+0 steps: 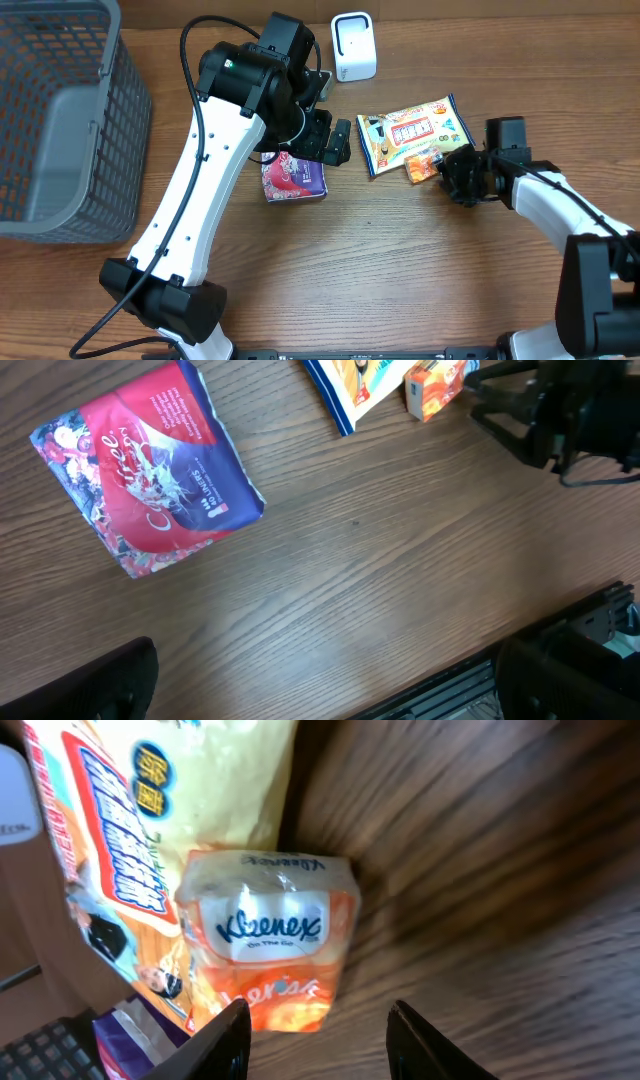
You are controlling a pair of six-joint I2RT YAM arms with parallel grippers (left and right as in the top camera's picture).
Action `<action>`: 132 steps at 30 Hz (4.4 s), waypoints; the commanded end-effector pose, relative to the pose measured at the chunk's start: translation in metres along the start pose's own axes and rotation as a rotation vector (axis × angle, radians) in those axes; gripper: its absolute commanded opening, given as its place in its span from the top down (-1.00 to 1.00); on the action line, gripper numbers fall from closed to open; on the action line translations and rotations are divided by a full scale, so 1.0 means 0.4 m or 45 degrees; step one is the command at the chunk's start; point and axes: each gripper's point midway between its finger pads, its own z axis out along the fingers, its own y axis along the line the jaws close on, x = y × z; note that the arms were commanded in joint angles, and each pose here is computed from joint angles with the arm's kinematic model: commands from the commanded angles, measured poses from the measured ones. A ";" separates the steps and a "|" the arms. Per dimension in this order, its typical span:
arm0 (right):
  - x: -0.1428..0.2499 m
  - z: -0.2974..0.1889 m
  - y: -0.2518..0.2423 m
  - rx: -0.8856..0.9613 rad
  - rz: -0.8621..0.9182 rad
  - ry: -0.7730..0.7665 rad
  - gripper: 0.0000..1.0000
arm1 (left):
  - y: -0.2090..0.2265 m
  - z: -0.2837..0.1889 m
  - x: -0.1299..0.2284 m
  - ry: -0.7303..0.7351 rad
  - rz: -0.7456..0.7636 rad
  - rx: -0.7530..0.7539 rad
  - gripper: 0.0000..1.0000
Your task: Scan the item barcode
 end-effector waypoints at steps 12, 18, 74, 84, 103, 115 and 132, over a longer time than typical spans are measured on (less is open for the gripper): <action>-0.010 0.047 -0.054 0.127 0.036 -0.071 0.14 | 0.003 0.003 0.000 0.003 0.028 -0.008 -1.00; -0.022 0.048 -0.034 0.084 0.019 -0.093 0.14 | 0.003 0.003 0.000 0.003 0.028 -0.008 -1.00; 0.049 -0.096 0.213 -0.900 -0.830 0.375 0.93 | 0.003 0.003 0.000 0.003 0.028 -0.008 -0.99; 0.137 -0.206 0.242 -1.298 -1.159 0.537 0.93 | 0.003 0.003 0.000 0.003 0.028 -0.008 -1.00; 0.111 -0.144 0.258 -1.059 -0.846 0.537 0.92 | 0.003 0.003 0.000 0.003 0.028 -0.008 -0.99; -0.078 -0.097 0.405 -0.664 -0.690 0.000 0.92 | 0.003 0.003 0.000 0.003 0.028 -0.008 -1.00; -0.217 -0.245 0.690 0.096 -1.461 -1.169 0.92 | 0.003 0.003 0.000 0.003 0.028 -0.008 -1.00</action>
